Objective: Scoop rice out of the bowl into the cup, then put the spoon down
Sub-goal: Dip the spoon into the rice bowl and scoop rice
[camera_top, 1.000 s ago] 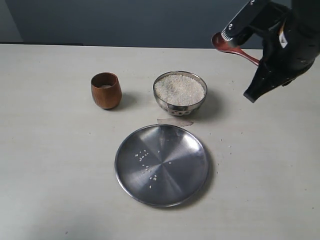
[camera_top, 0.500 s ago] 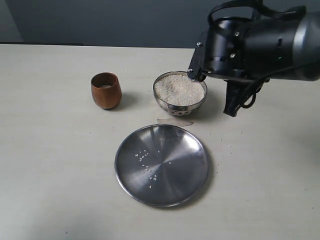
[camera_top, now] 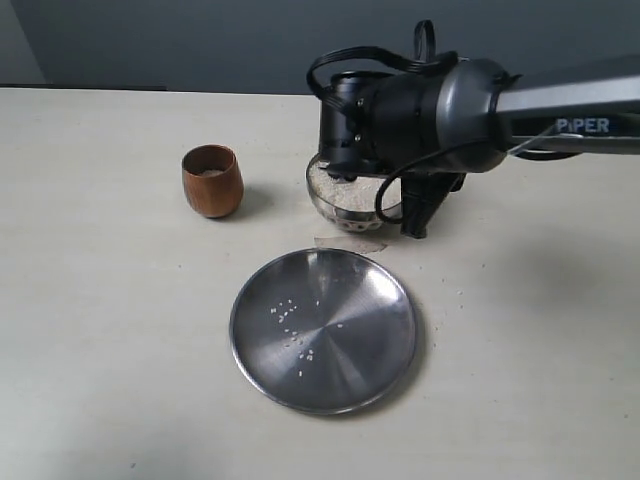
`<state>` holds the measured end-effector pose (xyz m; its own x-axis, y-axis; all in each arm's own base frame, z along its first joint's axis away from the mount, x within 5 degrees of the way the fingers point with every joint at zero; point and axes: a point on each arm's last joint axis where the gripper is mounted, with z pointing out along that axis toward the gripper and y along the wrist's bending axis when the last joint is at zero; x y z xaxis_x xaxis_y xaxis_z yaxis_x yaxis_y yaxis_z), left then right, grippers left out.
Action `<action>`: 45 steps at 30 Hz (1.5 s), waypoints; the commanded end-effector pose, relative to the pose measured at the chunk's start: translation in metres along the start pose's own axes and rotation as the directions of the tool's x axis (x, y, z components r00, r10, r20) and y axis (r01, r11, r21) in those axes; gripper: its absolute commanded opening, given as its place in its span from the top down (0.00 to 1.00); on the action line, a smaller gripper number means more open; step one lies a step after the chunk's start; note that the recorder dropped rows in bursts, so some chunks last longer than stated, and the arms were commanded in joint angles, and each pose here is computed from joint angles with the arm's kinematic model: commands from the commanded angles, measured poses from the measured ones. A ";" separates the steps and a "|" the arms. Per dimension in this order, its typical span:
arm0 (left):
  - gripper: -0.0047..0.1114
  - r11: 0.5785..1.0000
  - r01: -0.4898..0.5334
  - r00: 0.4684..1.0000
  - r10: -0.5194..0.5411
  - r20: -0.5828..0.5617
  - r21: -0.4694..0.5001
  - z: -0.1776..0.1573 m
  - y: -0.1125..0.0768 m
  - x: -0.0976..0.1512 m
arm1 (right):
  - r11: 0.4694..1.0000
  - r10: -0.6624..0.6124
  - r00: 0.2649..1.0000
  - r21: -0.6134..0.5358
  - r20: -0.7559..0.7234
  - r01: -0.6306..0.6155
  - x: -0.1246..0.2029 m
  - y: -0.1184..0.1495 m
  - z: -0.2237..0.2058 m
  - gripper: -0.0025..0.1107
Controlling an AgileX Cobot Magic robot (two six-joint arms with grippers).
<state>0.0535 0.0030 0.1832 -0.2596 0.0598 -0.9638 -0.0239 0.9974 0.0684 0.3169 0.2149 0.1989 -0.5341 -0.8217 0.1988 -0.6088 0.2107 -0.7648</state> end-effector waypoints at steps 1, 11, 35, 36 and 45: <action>0.96 1.000 -0.004 1.000 0.004 0.006 0.000 0.000 0.000 0.001 | 0.998 -0.064 0.998 0.016 -0.011 0.065 -0.009 0.006 0.002 0.98; 0.96 1.000 -0.004 1.000 0.004 0.006 0.000 0.000 0.000 0.001 | 0.994 -0.109 0.993 0.017 -0.036 0.110 -0.016 0.018 0.013 0.98; 0.96 1.000 -0.004 1.000 0.004 0.006 0.000 0.000 0.000 0.001 | 0.987 -0.041 0.997 -0.160 -0.069 0.029 -0.013 0.036 0.013 0.98; 0.96 1.000 -0.004 1.000 0.004 0.006 0.000 0.000 0.000 0.001 | 0.985 -0.029 0.997 -0.170 -0.072 0.016 -0.013 0.037 0.013 0.98; 0.96 1.000 -0.004 1.000 0.004 0.006 0.000 0.000 0.000 0.001 | 0.956 0.113 0.993 -0.268 -0.031 -0.117 -0.024 0.035 0.004 0.98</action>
<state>0.0535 0.0030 0.1832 -0.2596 0.0598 -0.9638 -0.0239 0.9974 0.0684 0.3097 0.2336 0.1622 -0.6030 -0.7774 0.1791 -0.6836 0.3878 -0.6183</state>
